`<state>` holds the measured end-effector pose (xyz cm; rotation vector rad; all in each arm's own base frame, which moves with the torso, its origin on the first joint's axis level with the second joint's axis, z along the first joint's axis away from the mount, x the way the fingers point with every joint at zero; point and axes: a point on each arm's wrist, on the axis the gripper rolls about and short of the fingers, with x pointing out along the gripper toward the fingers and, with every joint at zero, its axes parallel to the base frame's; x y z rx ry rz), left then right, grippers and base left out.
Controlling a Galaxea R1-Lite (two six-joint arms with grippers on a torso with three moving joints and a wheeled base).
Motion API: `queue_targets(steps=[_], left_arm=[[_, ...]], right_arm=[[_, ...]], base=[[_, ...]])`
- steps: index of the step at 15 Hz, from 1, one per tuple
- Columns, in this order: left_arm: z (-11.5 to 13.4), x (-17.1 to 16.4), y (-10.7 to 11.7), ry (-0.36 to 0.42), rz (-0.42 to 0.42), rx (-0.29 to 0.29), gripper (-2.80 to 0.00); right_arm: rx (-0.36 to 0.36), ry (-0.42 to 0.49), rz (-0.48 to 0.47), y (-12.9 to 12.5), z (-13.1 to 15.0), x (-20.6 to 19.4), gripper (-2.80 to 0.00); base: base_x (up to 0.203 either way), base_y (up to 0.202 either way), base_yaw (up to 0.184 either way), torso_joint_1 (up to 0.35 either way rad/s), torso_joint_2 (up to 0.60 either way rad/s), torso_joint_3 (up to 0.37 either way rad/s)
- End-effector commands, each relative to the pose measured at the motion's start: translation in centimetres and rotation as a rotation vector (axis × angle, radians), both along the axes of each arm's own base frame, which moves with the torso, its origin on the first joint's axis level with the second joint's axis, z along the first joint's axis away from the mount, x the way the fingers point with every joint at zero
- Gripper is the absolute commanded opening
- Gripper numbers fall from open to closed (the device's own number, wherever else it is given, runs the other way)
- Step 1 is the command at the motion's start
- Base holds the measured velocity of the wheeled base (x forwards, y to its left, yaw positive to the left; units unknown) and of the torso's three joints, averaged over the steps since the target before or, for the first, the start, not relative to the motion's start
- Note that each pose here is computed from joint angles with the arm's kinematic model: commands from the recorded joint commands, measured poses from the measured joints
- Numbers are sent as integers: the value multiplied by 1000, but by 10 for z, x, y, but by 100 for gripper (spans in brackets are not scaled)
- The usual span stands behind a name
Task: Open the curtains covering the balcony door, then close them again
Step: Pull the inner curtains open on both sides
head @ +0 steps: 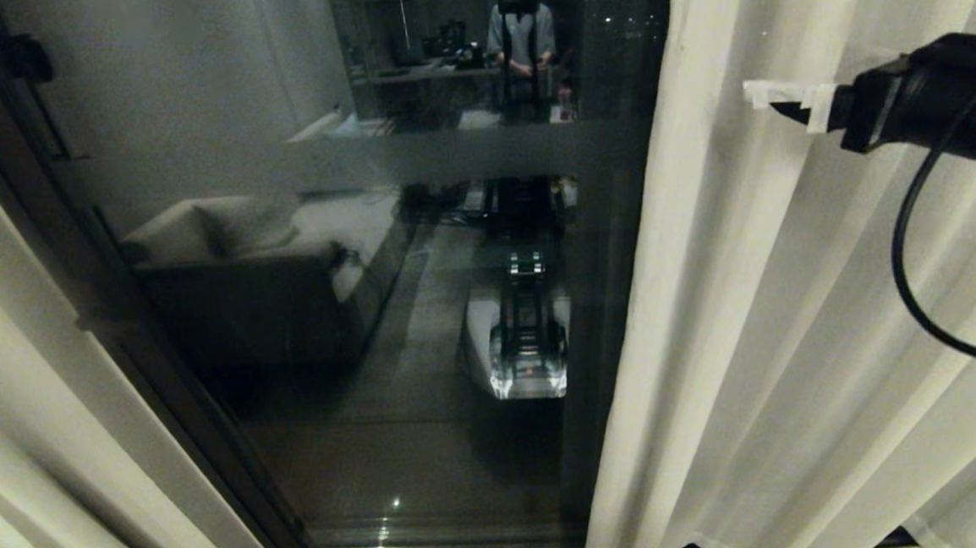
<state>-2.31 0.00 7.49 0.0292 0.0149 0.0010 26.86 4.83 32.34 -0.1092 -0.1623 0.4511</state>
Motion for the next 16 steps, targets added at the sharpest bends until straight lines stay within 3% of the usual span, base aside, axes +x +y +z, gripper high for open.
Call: queue_targets(steps=[1, 5, 10, 11, 16], left_arm=[[0, 0, 0, -1, 0, 0, -280], [0, 0, 0, -1, 0, 1, -280], [0, 0, 0, -1, 0, 0, -280], [0, 0, 0, -1, 0, 0, -280], [0, 0, 0, -1, 0, 0, -280]], right_arm=[[6, 11, -57, 4, -4, 32, 0], [18, 0, -115, 6, -3, 52, 0], [26, -25, -118, 8, -5, 66, 0], [29, -39, -118, 8, -5, 69, -280], [77, -73, -157, 8, -2, 73, -280]], base=[[0, 0, 0, 0, 0, 0], [0, 0, 0, 0, 0, 0], [0, 0, 0, 0, 0, 0], [0, 0, 0, 0, 0, 0], [0, 0, 0, 0, 0, 0]])
